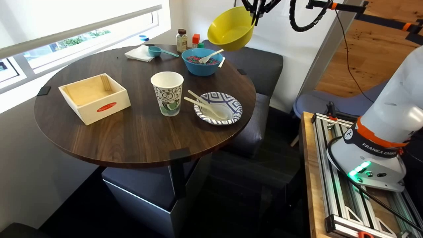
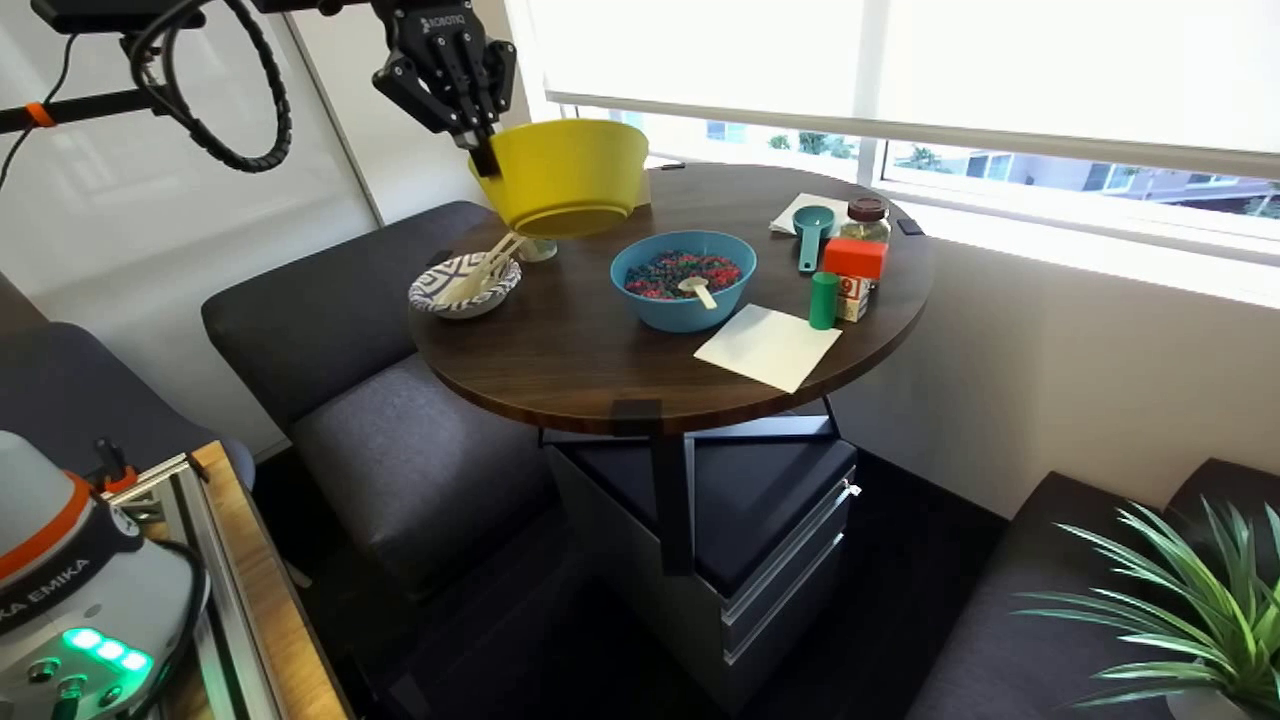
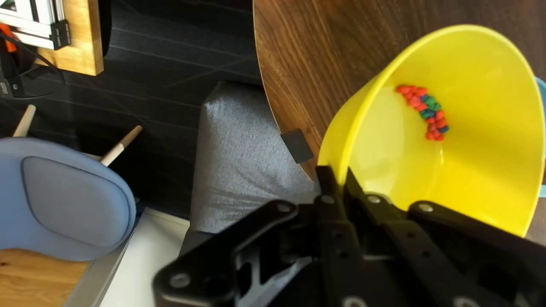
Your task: Pour the contents in the yellow bowl into the blue bowl
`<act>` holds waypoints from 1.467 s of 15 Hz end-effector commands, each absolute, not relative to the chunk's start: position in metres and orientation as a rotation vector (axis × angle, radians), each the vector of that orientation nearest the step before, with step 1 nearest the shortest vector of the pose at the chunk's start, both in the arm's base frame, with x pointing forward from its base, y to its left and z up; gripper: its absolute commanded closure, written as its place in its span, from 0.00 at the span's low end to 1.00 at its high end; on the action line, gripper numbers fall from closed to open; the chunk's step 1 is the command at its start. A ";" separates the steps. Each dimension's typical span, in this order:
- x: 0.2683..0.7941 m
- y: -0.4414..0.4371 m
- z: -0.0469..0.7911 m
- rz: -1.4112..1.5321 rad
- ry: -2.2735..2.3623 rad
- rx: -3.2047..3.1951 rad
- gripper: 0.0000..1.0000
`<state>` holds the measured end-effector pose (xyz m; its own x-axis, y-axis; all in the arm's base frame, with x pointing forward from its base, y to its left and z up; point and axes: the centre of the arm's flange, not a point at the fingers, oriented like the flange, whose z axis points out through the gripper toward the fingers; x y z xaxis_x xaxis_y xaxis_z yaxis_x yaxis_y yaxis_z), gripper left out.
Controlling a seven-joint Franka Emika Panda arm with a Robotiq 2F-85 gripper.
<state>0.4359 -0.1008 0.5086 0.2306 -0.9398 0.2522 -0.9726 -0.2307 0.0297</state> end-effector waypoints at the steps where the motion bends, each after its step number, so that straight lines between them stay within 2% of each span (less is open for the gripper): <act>1: 0.438 -0.102 0.508 0.263 -1.824 2.316 0.94; 2: 0.440 -0.102 0.507 0.260 -1.824 2.316 0.99; 9: 0.472 -0.119 0.513 0.469 -1.704 2.094 0.99; 17: 0.505 -0.090 0.489 0.673 -1.400 1.909 0.99; 22: 0.513 -0.073 0.472 0.699 -1.275 1.787 0.99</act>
